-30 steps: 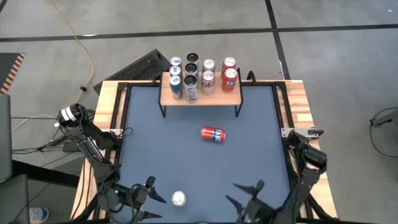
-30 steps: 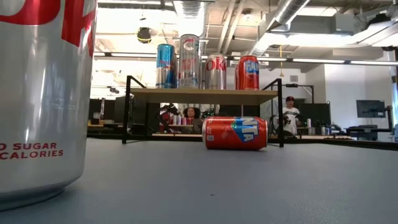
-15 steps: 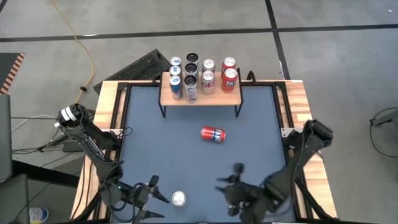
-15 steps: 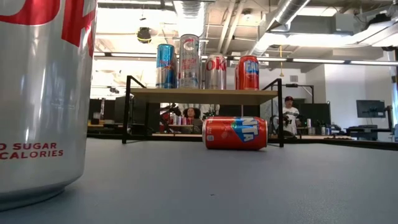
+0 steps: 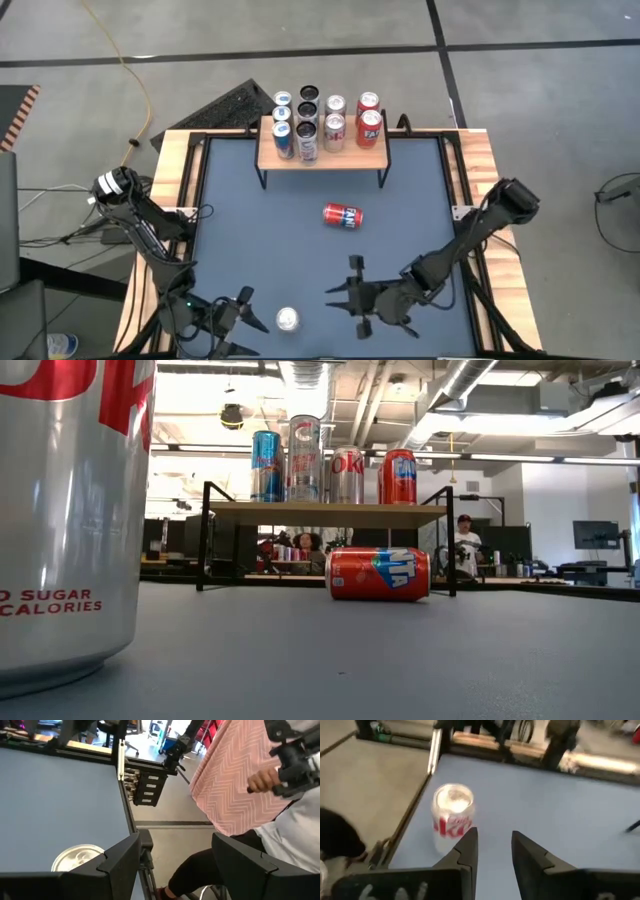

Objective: Place canned beverage on shelf
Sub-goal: Put the silver soda can on the shelf aligned with the other silver soda can

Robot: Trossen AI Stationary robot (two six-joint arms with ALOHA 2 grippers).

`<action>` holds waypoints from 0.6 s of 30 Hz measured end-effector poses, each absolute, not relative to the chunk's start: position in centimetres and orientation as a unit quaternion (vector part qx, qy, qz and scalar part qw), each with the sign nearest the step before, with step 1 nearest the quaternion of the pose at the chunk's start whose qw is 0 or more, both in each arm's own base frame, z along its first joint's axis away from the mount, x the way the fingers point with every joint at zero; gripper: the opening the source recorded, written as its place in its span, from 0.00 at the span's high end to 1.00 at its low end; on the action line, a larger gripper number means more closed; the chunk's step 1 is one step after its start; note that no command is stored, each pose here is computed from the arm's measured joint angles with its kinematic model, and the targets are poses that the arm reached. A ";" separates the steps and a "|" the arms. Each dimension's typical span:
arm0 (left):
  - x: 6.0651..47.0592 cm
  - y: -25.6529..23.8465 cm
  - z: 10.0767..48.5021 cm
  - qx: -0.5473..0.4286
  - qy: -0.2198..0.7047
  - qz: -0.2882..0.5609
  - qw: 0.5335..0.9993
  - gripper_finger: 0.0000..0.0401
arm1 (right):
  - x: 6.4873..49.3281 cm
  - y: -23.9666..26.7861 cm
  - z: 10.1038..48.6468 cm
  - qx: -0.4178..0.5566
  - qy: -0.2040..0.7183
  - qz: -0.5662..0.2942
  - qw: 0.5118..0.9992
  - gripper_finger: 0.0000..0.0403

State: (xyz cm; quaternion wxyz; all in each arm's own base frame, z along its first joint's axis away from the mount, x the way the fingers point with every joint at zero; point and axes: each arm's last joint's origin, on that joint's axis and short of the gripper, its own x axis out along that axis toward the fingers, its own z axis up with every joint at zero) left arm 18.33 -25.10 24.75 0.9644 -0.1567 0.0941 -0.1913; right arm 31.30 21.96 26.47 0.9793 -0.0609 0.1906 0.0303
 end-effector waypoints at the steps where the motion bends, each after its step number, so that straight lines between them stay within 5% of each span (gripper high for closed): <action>1: 18.3 -25.1 24.7 -0.161 0.096 -0.189 0.964 0.41 | 31.4 21.8 26.2 -0.062 0.196 0.027 0.978 0.74; 10: 17.7 -25.0 23.6 -0.157 0.128 -0.121 0.972 0.41 | 32.7 21.8 24.3 -0.046 0.240 0.135 0.960 0.70; 18: 17.8 -24.7 23.2 -0.145 0.141 -0.111 0.973 0.41 | 33.3 21.7 24.8 -0.035 0.207 0.142 0.967 0.33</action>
